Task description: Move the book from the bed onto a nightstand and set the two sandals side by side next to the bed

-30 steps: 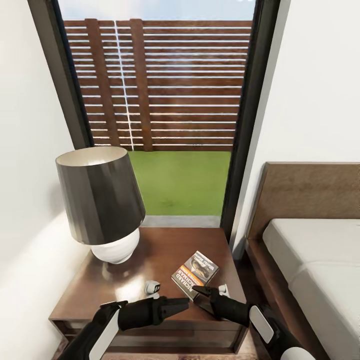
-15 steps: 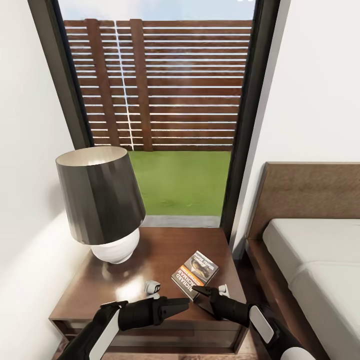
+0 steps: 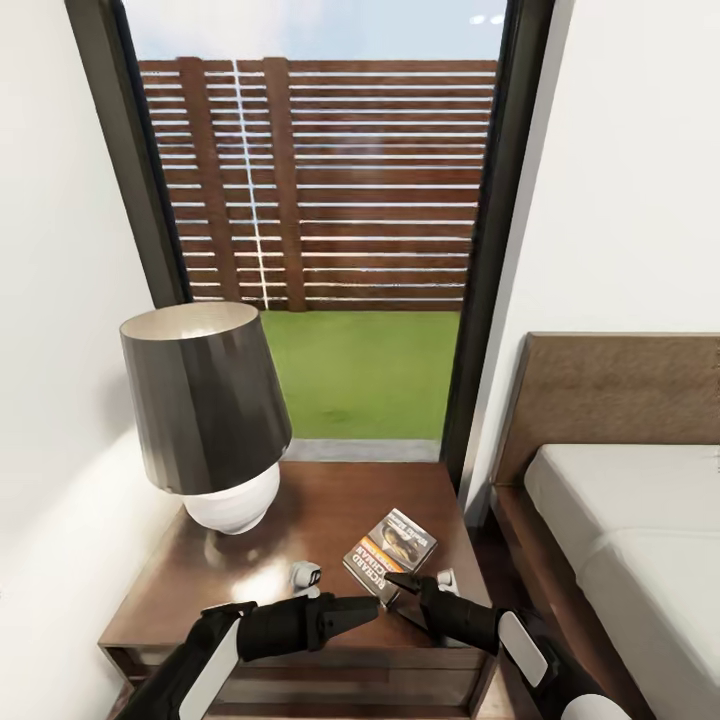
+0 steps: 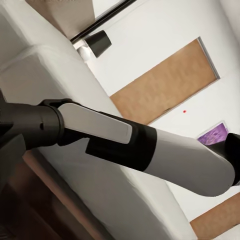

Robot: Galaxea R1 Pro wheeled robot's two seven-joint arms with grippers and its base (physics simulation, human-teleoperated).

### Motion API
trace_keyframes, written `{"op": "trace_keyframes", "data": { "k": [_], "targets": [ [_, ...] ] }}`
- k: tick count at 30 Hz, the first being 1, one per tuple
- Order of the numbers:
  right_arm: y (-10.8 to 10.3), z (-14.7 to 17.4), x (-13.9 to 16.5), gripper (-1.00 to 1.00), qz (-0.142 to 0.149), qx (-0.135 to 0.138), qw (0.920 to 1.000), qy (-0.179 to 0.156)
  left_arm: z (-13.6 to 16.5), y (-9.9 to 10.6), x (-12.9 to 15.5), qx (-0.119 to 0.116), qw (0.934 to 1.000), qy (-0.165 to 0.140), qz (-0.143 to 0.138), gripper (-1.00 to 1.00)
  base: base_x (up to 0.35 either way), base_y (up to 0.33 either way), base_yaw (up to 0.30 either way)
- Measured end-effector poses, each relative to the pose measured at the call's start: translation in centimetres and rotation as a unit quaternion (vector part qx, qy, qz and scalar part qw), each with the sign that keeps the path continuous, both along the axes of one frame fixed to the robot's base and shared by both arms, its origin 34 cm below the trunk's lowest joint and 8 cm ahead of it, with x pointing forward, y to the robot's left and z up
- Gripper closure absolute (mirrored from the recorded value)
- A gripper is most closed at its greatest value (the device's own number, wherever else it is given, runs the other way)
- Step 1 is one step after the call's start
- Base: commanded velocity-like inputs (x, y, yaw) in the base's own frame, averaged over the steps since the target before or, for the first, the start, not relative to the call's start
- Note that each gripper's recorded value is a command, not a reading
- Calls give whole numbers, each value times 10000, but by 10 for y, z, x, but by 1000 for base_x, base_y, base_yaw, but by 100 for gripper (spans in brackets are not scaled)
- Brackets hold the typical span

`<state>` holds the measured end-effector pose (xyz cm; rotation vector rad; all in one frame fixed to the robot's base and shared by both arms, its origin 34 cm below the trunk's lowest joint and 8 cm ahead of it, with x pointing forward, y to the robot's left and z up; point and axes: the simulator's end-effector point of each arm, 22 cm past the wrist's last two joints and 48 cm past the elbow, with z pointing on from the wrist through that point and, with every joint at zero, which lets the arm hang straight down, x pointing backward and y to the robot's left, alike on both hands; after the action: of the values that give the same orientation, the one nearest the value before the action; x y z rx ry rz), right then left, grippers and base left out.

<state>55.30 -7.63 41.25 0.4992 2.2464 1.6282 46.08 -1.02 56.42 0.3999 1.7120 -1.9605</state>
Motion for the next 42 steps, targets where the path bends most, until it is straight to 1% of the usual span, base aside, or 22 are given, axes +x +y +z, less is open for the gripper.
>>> {"op": "trace_keyframes", "data": {
  "k": [5, 36, 37, 40, 42],
  "targets": [
    [0, 10, 2, -100, -1, -1, 9999, -103, 6, 0, 0, 53, 9999, -89, 37, -100, 0, 0, 0],
    [0, 80, 20, -100, 1, 1, 9999, -105, 71, -2, 20, 132, 9999, -66, 76, -100, 0, 0, 0],
    [0, 82, 20, -100, 3, 3, 9999, -105, 71, -5, 21, 184, 9998, -57, 99, -100, 0, 0, 0],
    [1, 89, 22, -100, 7, 3, 9999, -105, 59, -11, 33, 589, 9977, 14, 333, -100, 0, 0, 0],
    [1, 93, 23, -100, 9, 0, 9999, -103, 57, -13, 38, 736, 9963, 48, 431, -100, 0, 0, 0]
  ]
}}
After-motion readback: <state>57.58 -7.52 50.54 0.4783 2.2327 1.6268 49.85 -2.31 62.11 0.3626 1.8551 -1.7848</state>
